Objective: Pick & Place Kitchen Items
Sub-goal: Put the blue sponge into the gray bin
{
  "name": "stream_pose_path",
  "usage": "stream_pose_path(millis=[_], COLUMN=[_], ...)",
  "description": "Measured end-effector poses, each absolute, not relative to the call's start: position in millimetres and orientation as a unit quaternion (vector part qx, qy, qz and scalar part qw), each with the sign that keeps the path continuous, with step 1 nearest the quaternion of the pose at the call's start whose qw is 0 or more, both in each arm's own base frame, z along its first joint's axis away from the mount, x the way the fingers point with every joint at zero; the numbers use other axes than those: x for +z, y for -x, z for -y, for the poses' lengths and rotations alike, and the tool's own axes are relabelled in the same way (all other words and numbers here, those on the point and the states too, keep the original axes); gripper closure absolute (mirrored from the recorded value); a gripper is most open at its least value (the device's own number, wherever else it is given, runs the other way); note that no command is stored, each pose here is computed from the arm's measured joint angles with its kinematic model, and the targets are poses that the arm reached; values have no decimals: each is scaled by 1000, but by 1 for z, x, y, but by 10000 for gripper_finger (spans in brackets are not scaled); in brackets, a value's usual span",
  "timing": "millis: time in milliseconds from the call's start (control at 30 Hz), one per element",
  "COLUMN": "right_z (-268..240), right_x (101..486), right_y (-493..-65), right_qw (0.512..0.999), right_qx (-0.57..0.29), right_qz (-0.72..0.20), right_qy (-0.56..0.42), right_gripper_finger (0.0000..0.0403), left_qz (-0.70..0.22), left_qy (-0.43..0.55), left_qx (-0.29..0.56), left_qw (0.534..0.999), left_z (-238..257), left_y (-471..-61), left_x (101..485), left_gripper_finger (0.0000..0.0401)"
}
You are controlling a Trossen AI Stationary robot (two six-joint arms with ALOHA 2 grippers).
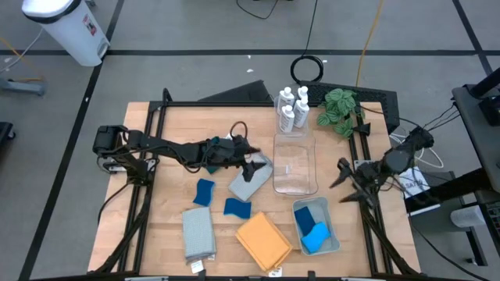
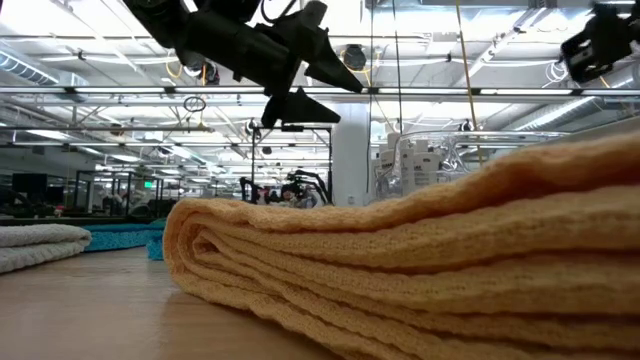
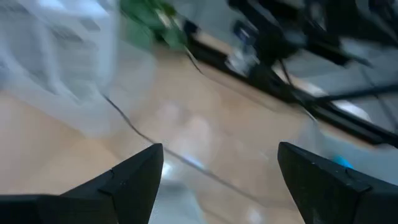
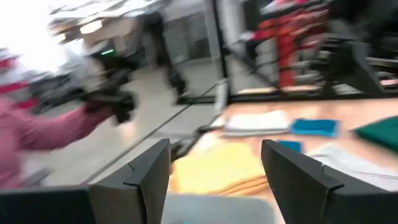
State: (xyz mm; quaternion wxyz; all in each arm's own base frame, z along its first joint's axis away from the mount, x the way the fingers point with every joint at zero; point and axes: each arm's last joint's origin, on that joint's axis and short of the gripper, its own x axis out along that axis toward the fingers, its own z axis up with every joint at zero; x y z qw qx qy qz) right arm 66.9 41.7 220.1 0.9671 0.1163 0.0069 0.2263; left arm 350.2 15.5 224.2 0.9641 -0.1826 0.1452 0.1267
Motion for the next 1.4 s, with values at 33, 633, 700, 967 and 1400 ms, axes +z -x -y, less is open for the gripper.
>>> stream_pose_path(millis=[33,633,700,967,1400], right_z=[-43,-47,-47,-60,-55], right_x=[215,206,219,256,247], right_y=[-70,-84,-87,-130,-215], right_qw=[970,976,982,997,985], right_qx=[212,131,115,73,119], right_qz=[5,140,123,18,-102], right_qy=[-122,-98,-87,-29,-72], right_gripper_finger=[179,179,179,179,179], left_qz=[-137,-108,-117,-125,-115], left_qy=[173,136,108,54,123], left_qx=[137,20,33,50,57], left_qw=[966,985,987,989,984], left_z=[-18,-11,-3,24,21], left_y=[-350,-325,-310,-248,-175], left_x=[226,272,286,297,220], left_gripper_finger=[79,80,80,79,79])
